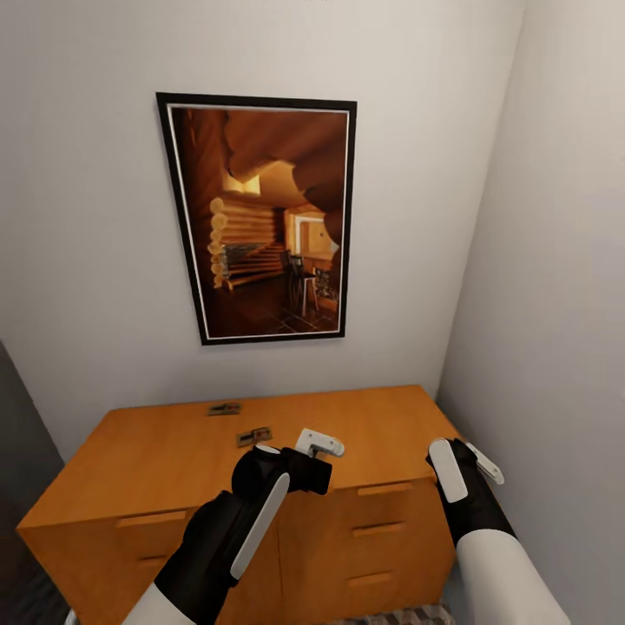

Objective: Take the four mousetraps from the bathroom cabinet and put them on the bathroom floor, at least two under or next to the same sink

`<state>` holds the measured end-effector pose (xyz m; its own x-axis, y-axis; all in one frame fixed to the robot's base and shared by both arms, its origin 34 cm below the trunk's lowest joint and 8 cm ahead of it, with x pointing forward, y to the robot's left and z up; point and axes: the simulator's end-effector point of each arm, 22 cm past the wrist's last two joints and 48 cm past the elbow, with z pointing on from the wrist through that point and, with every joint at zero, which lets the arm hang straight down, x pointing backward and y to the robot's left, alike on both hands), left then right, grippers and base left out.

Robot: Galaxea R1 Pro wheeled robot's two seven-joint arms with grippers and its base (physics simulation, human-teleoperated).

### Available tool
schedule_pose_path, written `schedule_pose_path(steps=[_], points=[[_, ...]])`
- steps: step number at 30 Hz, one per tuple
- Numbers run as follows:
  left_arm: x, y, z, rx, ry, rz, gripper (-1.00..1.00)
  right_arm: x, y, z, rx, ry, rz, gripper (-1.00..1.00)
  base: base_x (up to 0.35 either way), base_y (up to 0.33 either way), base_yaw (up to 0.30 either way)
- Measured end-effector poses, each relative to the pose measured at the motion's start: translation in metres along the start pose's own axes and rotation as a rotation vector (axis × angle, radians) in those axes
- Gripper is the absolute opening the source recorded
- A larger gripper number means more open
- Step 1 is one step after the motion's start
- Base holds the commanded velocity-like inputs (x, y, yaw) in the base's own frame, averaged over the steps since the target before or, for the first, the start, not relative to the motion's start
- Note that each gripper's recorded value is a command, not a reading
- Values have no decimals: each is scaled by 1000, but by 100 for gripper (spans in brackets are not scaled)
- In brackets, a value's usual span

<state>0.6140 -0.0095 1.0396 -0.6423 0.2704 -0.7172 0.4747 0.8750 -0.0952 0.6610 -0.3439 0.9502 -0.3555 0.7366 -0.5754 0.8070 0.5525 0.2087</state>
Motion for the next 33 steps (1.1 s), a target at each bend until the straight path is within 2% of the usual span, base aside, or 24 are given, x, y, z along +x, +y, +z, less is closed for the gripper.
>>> schedule_pose_path(steps=[9, 33], points=[[0, 0, 0, 0, -1, 0, -100, 0, 0, 0, -1, 0, 0, -100, -288, 54, 0], [-1, 0, -1, 0, -3, 1, -100, 0, 0, -1, -1, 0, 1, -100, -8, 1, 0]])
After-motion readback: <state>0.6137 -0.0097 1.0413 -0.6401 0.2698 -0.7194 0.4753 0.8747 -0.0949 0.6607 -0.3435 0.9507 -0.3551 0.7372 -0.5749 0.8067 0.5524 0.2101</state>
